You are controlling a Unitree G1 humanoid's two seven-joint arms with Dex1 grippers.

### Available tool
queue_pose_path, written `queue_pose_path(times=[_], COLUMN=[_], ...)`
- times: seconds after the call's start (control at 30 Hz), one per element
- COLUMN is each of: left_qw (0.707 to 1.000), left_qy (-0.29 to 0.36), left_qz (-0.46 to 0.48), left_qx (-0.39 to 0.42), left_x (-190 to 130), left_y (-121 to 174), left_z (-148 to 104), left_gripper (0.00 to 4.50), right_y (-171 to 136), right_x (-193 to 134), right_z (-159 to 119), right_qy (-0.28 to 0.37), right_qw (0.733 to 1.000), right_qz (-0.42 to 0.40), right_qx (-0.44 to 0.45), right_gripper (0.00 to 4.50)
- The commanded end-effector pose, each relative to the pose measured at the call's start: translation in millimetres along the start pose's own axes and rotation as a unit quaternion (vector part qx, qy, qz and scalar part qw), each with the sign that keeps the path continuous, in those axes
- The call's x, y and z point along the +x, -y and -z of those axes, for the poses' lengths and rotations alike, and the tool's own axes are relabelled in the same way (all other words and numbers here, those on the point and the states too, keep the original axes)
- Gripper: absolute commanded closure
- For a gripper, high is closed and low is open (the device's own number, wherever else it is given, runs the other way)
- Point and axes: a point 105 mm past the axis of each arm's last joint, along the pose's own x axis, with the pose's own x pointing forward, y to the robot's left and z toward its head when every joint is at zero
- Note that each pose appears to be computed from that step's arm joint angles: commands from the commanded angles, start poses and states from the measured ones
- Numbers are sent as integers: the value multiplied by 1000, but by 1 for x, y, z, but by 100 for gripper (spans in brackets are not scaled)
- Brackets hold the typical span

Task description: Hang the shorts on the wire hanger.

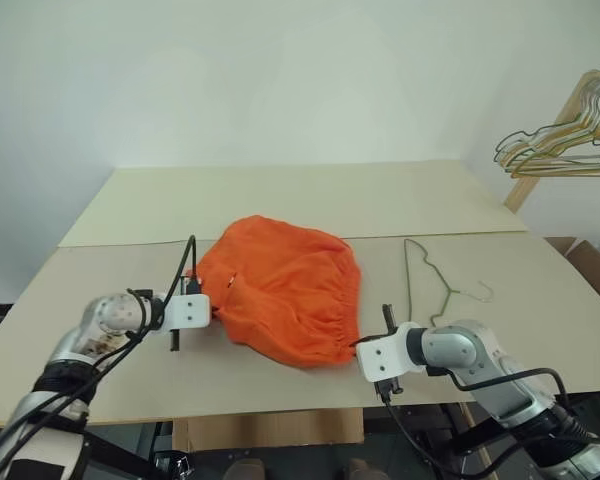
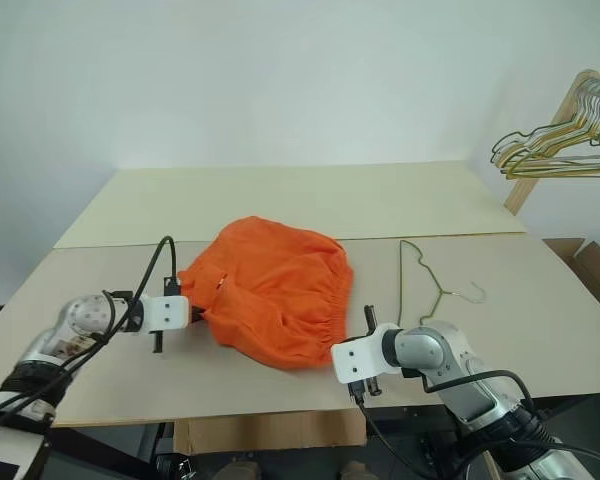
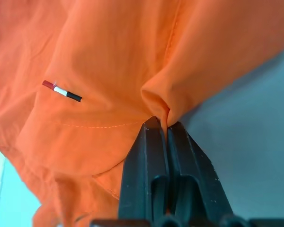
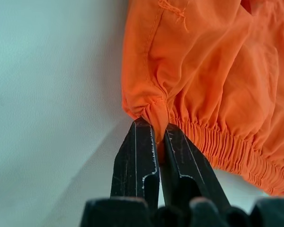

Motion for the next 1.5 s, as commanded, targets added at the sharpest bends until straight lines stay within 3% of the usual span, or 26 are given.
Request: queue_pose_path(times=[0.03, 0.2, 0.4, 0.6, 0.7, 0.83, 1.0, 1.23, 1.5], left_qw=[1000, 999, 999, 989, 987, 988, 984, 979, 982], left_qy=[-18, -38, -5, 52, 65, 70, 90, 119, 106], left_qz=[11, 26, 24, -47, -23, -27, 41, 42, 25], left_qx=[7, 4, -44, -128, -142, -134, -148, -162, -153], left_x=[-25, -43, -40, -30, -31, -27, -36, -40, -36], left_y=[-3, 9, 22, 1, 4, -3, -1, -20, -25], left_z=[-1, -2, -21, -28, -26, -21, -17, -17, -6], left_gripper=[444, 444, 444, 444, 385, 262, 262, 262, 262], right_y=[10, 16, 7, 28, 30, 31, 35, 33, 31], right_x=[-5, -5, -10, -9, -8, -8, -6, -6, -4], right_z=[1, -4, -26, -36, -29, -26, -27, -27, -25], right_qy=[-9, -2, 49, 65, 51, 46, 50, 51, 48], right_qw=[1000, 999, 999, 997, 998, 998, 998, 998, 998], right_qz=[25, 39, -5, 30, 34, 33, 37, 36, 37], right_qx=[-17, -20, -15, 11, 3, 1, -1, 2, 4], right_gripper=[450, 450, 450, 450, 450, 450, 450, 450, 450])
